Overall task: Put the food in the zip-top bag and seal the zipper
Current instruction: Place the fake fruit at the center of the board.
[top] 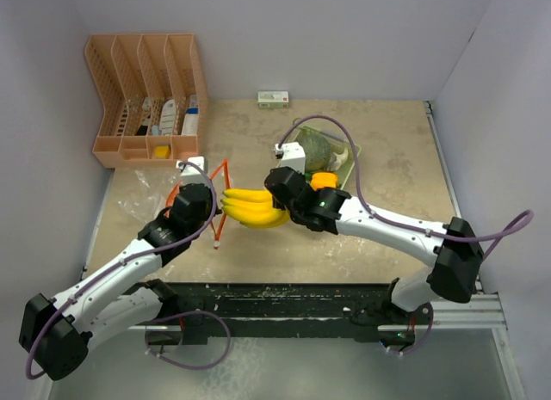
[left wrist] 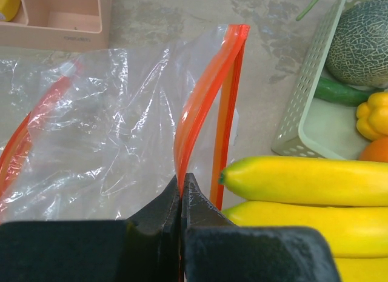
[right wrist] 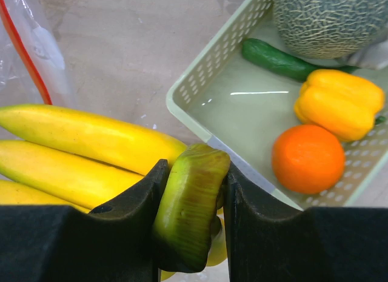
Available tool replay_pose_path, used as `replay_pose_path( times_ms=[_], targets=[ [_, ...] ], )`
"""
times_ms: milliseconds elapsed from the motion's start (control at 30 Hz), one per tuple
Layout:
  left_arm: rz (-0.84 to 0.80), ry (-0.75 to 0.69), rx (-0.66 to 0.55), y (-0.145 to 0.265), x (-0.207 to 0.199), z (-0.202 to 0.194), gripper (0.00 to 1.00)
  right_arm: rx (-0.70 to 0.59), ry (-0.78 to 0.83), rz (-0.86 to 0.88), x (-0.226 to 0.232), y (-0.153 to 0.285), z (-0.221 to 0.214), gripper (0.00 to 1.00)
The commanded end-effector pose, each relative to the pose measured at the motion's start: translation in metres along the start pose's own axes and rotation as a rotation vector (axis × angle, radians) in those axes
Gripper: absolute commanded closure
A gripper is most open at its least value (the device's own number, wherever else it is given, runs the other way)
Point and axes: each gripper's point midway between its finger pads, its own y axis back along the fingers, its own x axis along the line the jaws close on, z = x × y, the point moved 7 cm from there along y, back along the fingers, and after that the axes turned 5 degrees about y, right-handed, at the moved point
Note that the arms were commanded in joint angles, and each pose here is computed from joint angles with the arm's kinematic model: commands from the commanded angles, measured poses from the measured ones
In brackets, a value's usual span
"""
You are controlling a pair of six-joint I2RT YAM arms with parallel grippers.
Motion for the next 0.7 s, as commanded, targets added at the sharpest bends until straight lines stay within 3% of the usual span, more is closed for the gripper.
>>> replay_pose_path(
  times_ms=[0,133,367,500,667],
  targets=[
    [0.022,0.012,-0.041,0.001,0.005,0.004,1.00,-0.051,0.034,-0.061,-0.019,0.026,0.025,1.00],
    [0.014,0.017,-0.042,0.003,0.004,0.005,1.00,-0.114,0.042,-0.150,-0.041,0.039,0.033,1.00],
    [-0.020,0.025,-0.050,0.010,0.003,0.010,1.00,-0.255,0.079,-0.051,-0.044,0.048,0.044,1.00],
    [-0.032,0.033,-0.054,0.013,0.002,0.013,1.00,-0.253,0.096,-0.017,-0.034,0.039,0.037,1.00],
    [-0.020,0.024,-0.057,0.015,0.003,0.015,1.00,-0.301,0.226,0.146,-0.001,0.036,0.013,1.00]
  ],
)
